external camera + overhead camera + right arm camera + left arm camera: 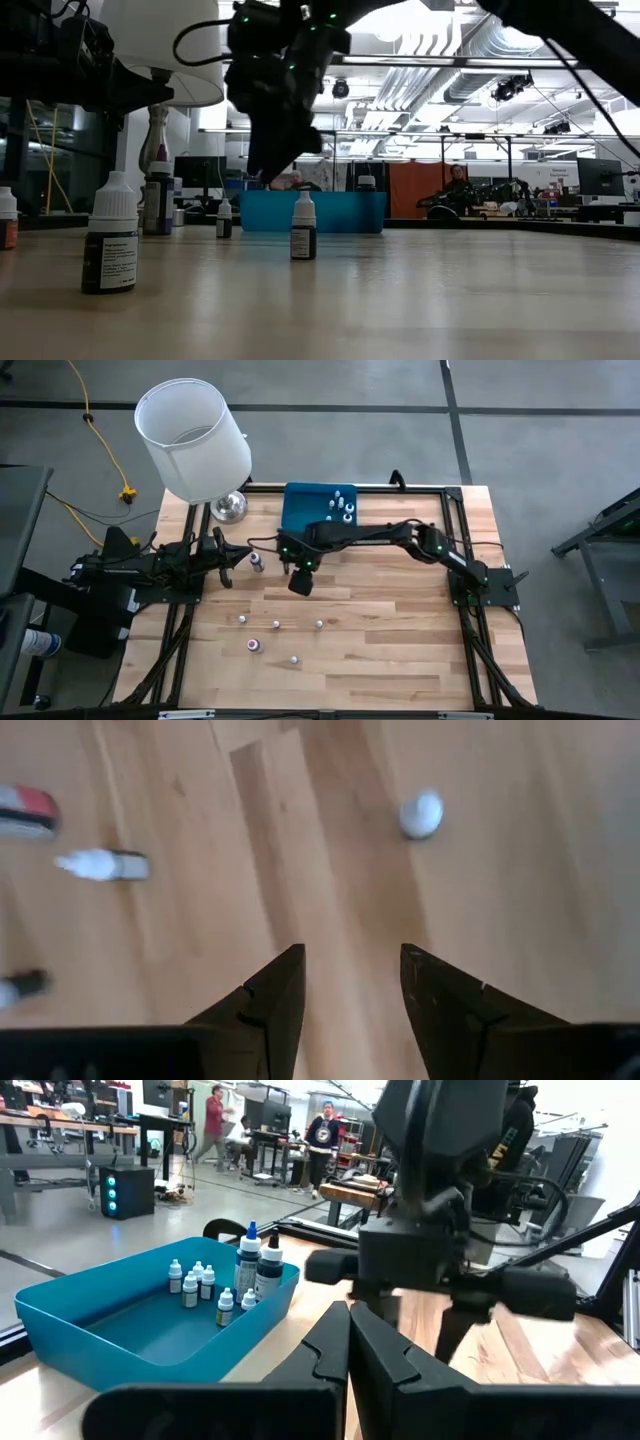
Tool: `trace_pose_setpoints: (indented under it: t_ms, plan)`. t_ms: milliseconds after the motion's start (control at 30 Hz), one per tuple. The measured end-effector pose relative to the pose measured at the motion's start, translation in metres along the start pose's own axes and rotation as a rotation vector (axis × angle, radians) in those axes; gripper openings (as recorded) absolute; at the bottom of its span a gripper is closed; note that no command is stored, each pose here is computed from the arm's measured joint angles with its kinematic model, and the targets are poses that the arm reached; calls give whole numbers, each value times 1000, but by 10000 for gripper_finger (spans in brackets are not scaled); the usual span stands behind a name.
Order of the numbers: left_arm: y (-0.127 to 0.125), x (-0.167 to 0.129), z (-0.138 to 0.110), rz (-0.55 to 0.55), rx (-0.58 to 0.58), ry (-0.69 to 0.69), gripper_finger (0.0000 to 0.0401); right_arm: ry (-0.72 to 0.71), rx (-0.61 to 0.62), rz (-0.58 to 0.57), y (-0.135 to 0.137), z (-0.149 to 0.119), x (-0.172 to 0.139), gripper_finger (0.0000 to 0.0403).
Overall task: Pick & Place food coloring
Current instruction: Put the small light blue food coloring bottle into the blue bin
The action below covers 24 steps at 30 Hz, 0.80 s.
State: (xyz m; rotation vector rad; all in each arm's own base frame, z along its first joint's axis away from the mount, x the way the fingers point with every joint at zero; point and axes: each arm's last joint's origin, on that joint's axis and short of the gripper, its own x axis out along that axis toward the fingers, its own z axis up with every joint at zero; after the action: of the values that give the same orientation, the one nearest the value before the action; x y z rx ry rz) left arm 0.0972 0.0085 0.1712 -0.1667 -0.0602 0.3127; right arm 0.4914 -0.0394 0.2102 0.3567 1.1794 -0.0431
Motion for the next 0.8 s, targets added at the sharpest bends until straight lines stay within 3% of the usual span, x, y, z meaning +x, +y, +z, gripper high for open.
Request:
trace_pose_setpoints:
  t_ms: [133,533,800]
  plan:
    - [0,0,0,0,0,0,0,-17,-119,-61,-1,10,7,154]
    - [0,0,0,0,0,0,0,-46,-253,-194,-7,16,24,154]
    - [0,0,0,0,0,0,0,-81,-269,-149,-7,20,33,154]
